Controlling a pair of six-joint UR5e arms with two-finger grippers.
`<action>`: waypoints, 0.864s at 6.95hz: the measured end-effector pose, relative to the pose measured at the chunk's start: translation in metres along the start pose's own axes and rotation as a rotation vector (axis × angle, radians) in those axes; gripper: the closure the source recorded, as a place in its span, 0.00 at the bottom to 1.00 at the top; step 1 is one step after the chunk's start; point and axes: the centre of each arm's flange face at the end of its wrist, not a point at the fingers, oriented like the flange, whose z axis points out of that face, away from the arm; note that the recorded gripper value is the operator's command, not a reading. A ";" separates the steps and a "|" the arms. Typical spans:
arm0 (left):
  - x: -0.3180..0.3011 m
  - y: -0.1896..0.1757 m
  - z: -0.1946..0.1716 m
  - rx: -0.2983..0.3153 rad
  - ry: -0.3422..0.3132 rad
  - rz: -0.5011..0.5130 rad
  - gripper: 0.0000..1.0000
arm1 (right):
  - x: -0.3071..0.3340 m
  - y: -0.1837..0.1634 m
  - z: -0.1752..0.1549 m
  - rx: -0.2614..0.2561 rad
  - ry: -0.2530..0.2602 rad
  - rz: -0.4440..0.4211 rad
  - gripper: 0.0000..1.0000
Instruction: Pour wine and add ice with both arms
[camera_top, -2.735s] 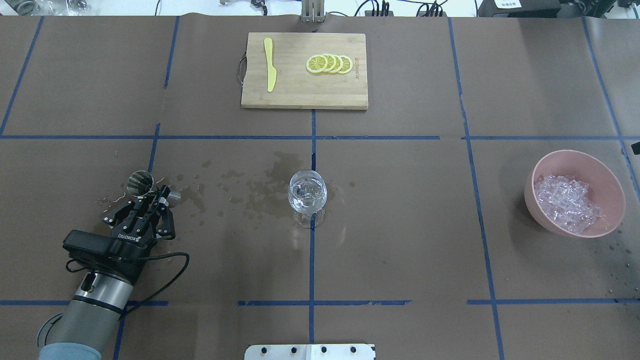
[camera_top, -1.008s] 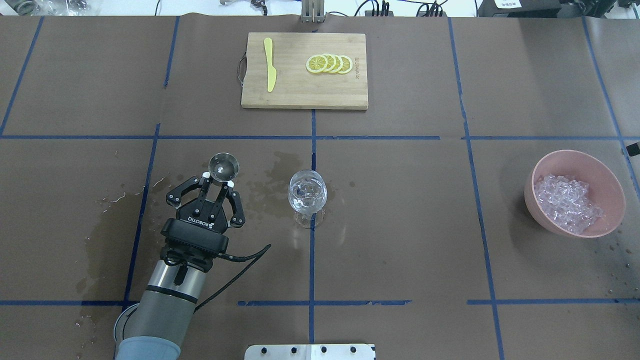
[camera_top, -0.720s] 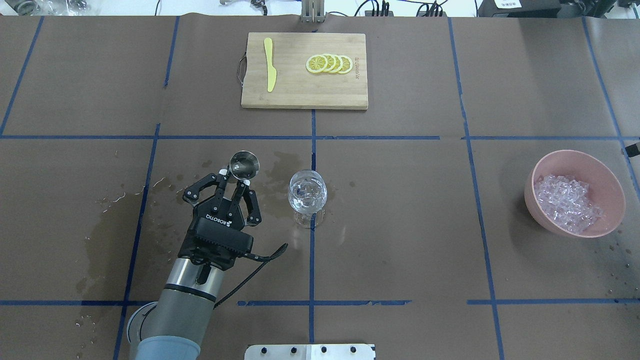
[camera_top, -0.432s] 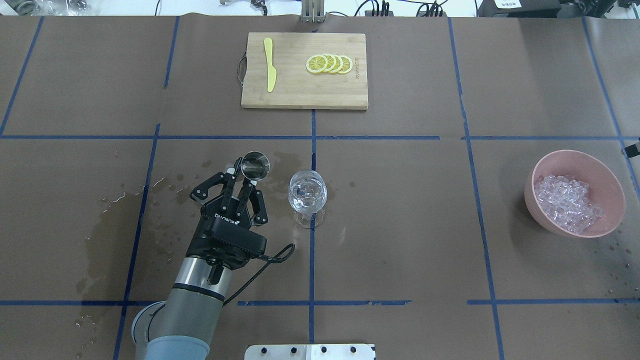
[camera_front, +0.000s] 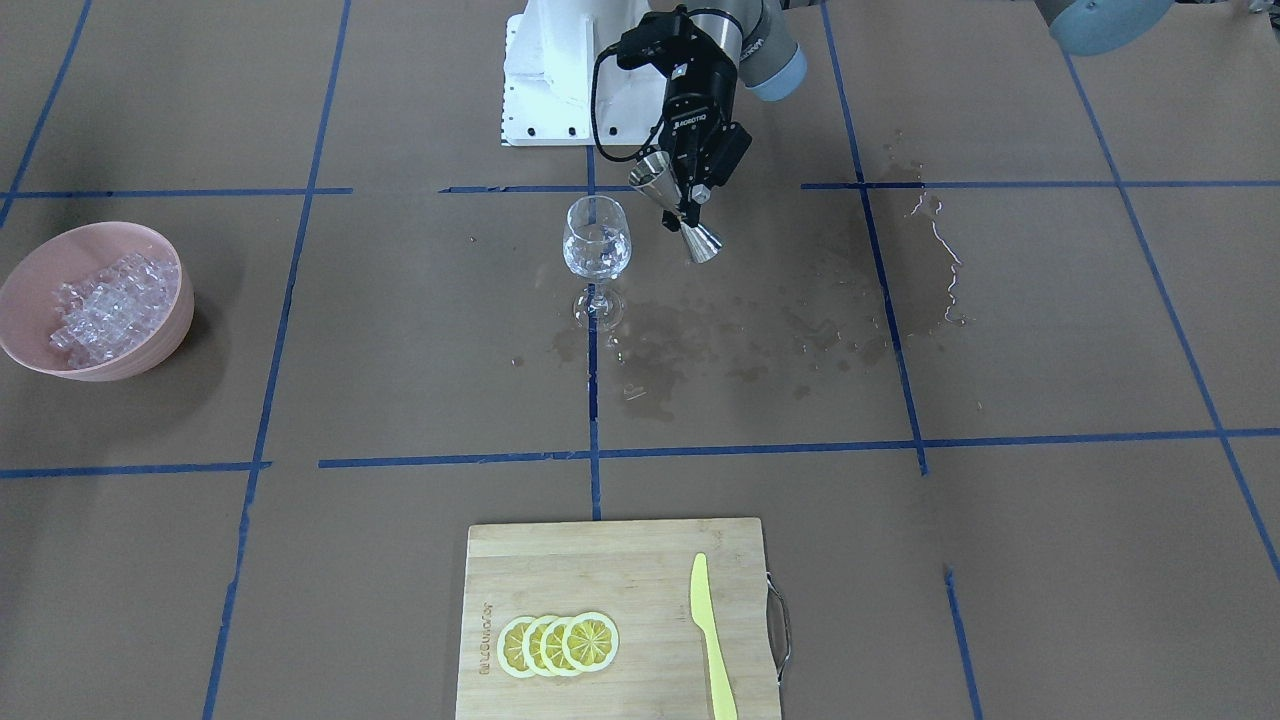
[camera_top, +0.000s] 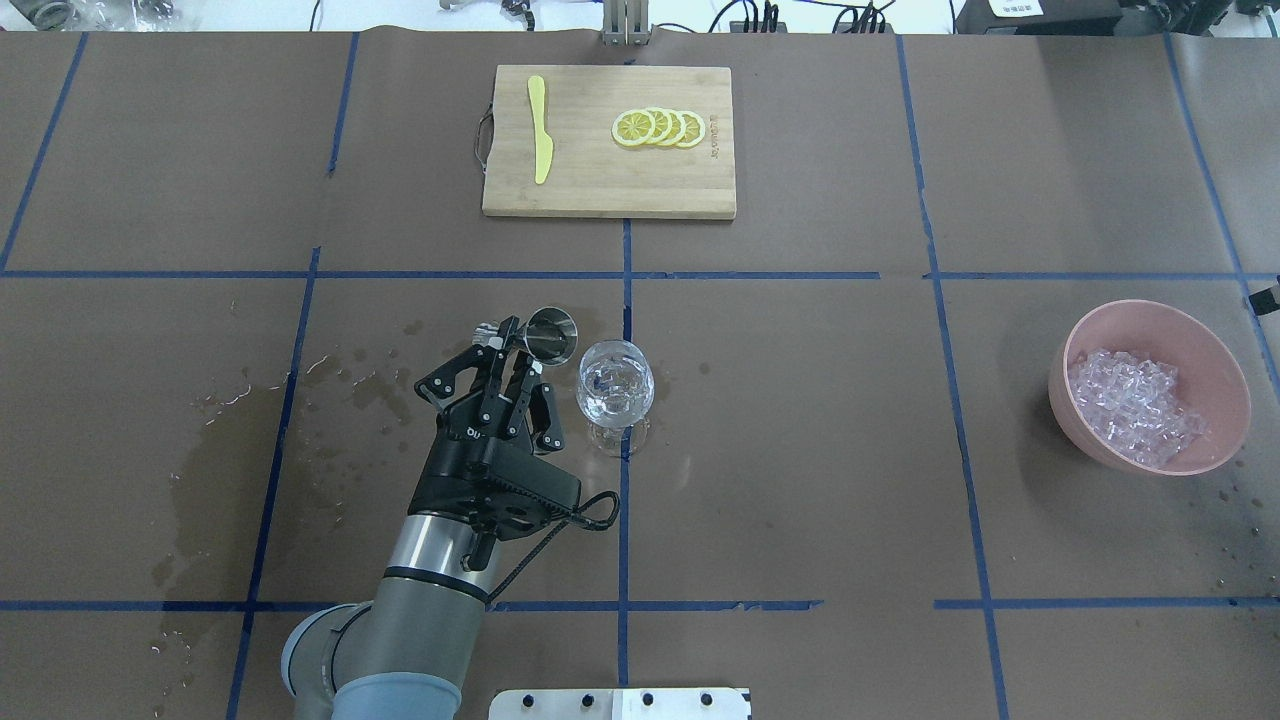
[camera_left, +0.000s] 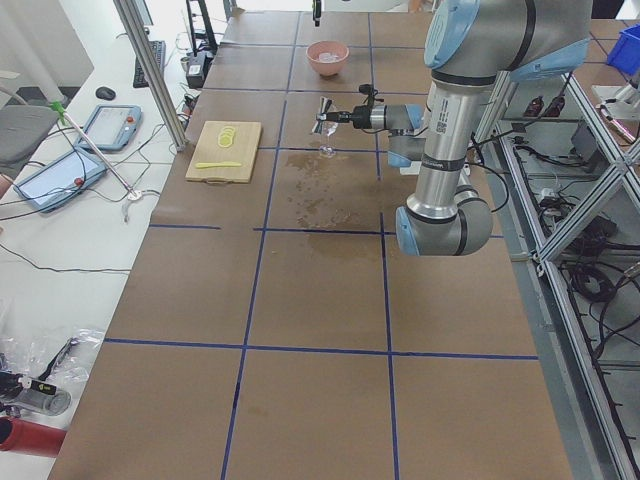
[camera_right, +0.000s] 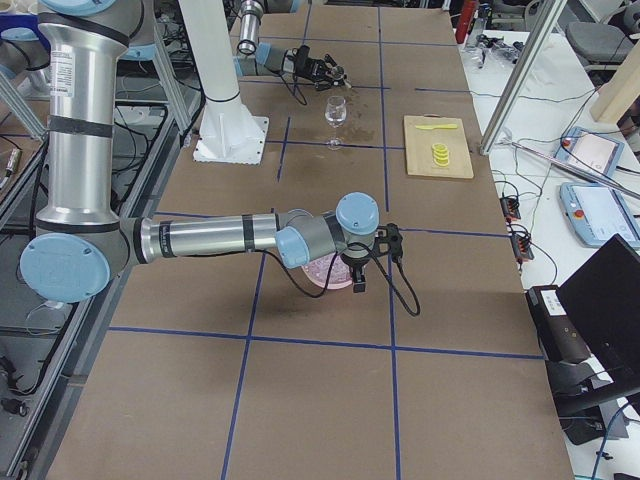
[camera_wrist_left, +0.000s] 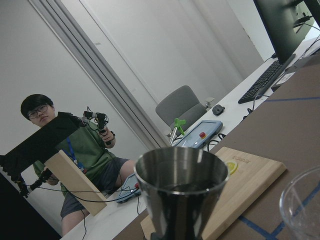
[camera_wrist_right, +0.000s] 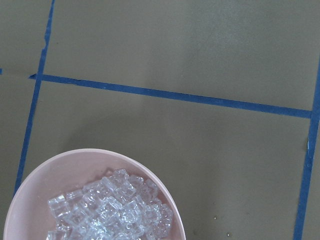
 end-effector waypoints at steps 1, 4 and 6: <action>0.003 -0.003 0.001 -0.005 0.001 0.050 1.00 | 0.000 0.000 0.000 0.000 0.000 0.000 0.00; 0.007 -0.002 0.003 -0.012 0.000 0.207 1.00 | 0.000 0.000 0.000 0.001 0.000 -0.001 0.00; 0.013 -0.001 0.004 -0.030 0.003 0.326 1.00 | -0.002 -0.002 -0.001 0.003 0.000 -0.004 0.00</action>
